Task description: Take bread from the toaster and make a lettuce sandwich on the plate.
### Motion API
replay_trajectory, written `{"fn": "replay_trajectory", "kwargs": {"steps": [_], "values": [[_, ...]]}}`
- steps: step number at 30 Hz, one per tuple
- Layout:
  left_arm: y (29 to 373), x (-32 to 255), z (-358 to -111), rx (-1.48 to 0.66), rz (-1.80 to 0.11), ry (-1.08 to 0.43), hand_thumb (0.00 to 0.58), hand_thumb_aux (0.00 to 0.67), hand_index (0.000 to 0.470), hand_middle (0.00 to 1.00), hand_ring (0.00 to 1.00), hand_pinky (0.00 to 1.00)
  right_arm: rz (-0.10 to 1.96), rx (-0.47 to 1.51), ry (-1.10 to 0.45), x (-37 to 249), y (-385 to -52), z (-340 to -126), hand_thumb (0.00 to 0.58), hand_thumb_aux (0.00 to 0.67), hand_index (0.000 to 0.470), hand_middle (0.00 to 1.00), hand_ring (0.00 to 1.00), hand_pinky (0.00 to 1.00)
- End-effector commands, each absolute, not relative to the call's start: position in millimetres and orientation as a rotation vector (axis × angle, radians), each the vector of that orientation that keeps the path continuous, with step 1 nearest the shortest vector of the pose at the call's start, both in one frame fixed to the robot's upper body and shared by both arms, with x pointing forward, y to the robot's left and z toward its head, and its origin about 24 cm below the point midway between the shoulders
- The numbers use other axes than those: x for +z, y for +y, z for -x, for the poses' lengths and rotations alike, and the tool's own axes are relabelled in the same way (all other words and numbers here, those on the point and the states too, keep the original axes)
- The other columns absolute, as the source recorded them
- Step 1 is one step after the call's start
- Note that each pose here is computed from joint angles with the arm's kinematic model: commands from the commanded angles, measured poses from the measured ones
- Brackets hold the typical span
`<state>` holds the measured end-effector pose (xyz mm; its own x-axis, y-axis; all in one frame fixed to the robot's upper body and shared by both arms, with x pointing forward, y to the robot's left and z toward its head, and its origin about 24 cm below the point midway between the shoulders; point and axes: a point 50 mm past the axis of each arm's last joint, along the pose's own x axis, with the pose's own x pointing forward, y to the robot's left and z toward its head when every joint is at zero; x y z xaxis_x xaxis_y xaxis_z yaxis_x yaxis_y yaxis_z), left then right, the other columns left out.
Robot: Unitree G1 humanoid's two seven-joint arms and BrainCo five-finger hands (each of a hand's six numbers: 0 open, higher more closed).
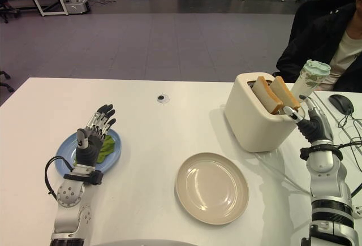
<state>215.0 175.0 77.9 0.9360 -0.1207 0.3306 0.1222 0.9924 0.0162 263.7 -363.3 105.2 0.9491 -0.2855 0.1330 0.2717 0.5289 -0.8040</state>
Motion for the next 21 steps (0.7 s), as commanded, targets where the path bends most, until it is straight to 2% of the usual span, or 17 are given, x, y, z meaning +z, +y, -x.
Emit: {"fn": "replay_trajectory", "kwargs": {"steps": [1, 3, 5, 6, 8, 10, 11, 16, 21], "values": [[177.5, 76.8, -212.3, -0.113, 0.008, -0.331, 0.000, 0.000, 0.000, 0.00, 0.00, 0.00, 0.974, -0.353, 0.035, 106.4, -366.9, -273.5, 0.194, 0.123, 0.087, 0.00, 0.00, 0.00], [177.7, 76.8, -211.8, -0.111, 0.008, -0.331, 0.000, 0.000, 0.000, 0.00, 0.00, 0.00, 0.977, -0.348, 0.017, 107.9, -363.6, -277.6, 0.346, 0.244, 0.171, 0.00, 0.00, 0.00], [178.2, 76.6, -211.5, -0.107, 0.008, -0.331, 0.000, 0.000, 0.000, 0.00, 0.00, 0.00, 0.977, -0.336, -0.007, 109.8, -357.3, -283.3, 0.436, 0.336, 0.236, 0.00, 0.00, 0.00], [178.4, 76.4, -211.3, -0.106, 0.008, -0.331, 0.000, 0.000, 0.000, 0.00, 0.00, 0.00, 0.977, -0.333, -0.020, 111.4, -354.8, -285.8, 0.466, 0.373, 0.262, 0.00, 0.00, 0.00], [179.3, 75.9, -210.2, -0.101, 0.007, -0.331, 0.000, 0.000, 0.000, 0.00, 0.00, 0.00, 0.979, -0.328, -0.040, 115.8, -350.4, -292.2, 0.548, 0.512, 0.359, 0.00, 0.00, 0.00], [179.9, 75.6, -209.2, -0.095, 0.006, -0.330, 0.000, 0.000, 0.000, 0.00, 0.00, 0.00, 0.981, -0.326, -0.046, 118.2, -349.0, -296.8, 0.579, 0.644, 0.452, 0.00, 0.00, 0.00], [180.0, 75.5, -208.9, -0.094, 0.006, -0.330, 0.000, 0.000, 0.000, 0.00, 0.00, 0.00, 0.981, -0.326, -0.045, 118.5, -348.8, -298.0, 0.580, 0.670, 0.470, 0.00, 0.00, 0.00], [180.3, 75.5, -208.4, -0.091, 0.006, -0.331, 0.000, 0.000, 0.000, 0.00, 0.00, 0.00, 0.982, -0.323, -0.056, 120.5, -346.5, -302.2, 0.580, 0.670, 0.470, 0.00, 0.00, 0.00], [180.1, 75.3, -207.7, -0.090, 0.004, -0.331, 0.000, 0.000, 0.000, 0.00, 0.00, 0.00, 0.968, -0.332, -0.131, 135.5, -343.4, -304.9, 0.580, 0.670, 0.470, 0.00, 0.00, 0.00]]}}
